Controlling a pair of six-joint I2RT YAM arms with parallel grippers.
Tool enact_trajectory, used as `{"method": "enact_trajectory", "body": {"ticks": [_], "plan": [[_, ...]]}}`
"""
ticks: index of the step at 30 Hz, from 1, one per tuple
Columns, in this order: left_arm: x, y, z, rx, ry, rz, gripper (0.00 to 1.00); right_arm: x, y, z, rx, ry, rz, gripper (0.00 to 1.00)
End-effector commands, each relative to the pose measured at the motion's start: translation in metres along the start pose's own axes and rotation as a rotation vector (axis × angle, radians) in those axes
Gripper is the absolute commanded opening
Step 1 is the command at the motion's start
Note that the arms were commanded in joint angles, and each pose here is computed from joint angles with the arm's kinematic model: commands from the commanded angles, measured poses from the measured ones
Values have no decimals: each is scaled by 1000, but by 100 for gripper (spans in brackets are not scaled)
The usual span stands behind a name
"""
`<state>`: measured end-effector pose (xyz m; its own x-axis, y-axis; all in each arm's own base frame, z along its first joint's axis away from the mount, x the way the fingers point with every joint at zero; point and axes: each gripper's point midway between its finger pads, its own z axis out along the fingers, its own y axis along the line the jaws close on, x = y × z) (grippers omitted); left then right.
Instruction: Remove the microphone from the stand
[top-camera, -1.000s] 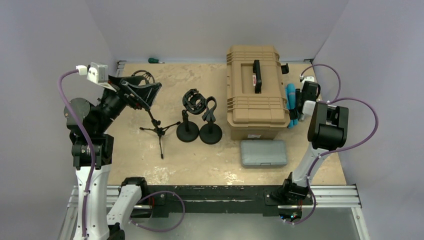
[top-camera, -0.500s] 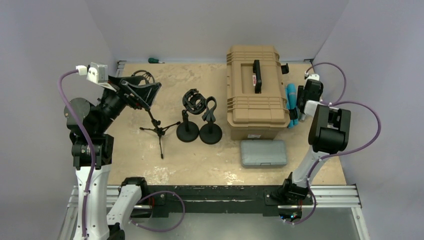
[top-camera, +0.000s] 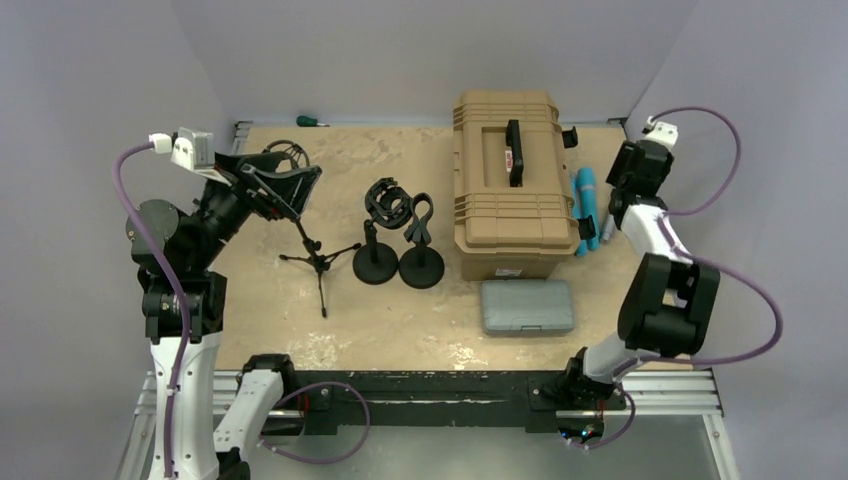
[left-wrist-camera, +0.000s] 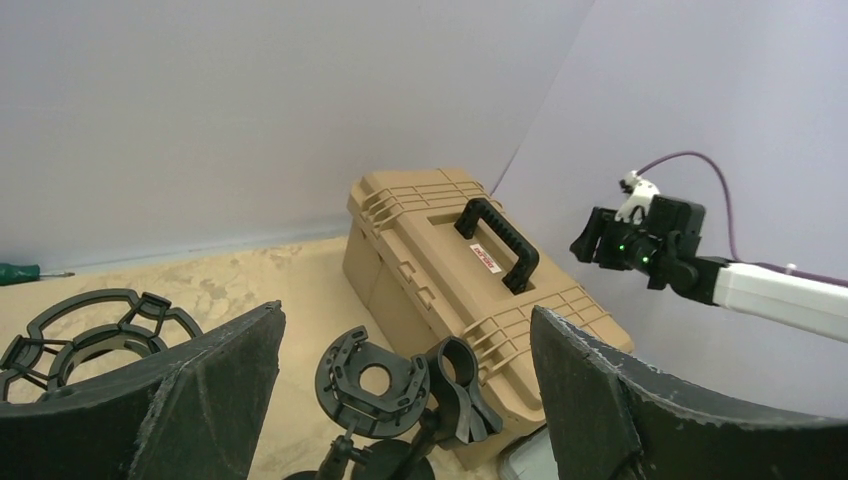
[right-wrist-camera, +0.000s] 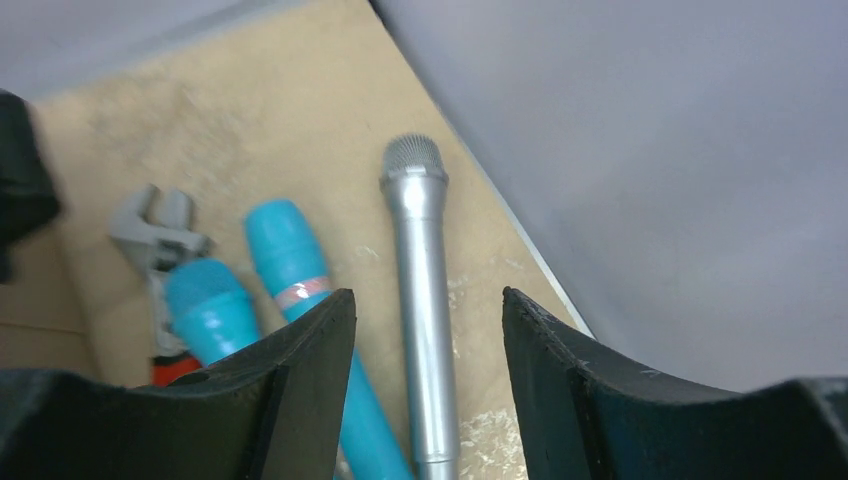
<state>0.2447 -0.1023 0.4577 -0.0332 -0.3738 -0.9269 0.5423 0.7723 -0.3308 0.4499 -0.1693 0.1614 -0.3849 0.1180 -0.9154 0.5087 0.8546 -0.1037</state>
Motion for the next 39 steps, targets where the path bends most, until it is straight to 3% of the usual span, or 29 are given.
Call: {"method": "enact_trajectory", "body": {"ticks": [1, 7, 11, 15, 17, 22, 28, 31, 36, 39], "plan": [[-11, -8, -4, 26, -33, 55, 90, -71, 13, -58, -79, -168, 175, 54], [-13, -9, -6, 24, -49, 85, 91, -140, 73, -163, -302, -389, 172, 55], [-12, 1, -7, -30, -48, 109, 91, -181, 120, -257, -570, -529, 178, 57], [-9, 14, -6, -93, -40, 123, 91, -201, 148, -330, -858, -586, 235, 76], [-4, 22, -3, -117, -23, 124, 91, -202, 162, -366, -1023, -596, 243, 92], [5, 42, 4, -184, 10, 130, 91, -176, 198, -438, -1351, -507, 220, 99], [14, 64, 9, -288, 64, 148, 91, -125, 241, -502, -1519, -386, 200, 99], [17, 70, 7, -341, 125, 112, 91, -92, 267, -543, -1565, -349, 105, 99], [25, 75, -3, -365, 109, 141, 92, -38, 308, -560, -1401, -361, -191, 99], [31, 84, -13, -409, 113, 182, 92, -10, 330, -562, -1347, -353, -292, 99]]}}
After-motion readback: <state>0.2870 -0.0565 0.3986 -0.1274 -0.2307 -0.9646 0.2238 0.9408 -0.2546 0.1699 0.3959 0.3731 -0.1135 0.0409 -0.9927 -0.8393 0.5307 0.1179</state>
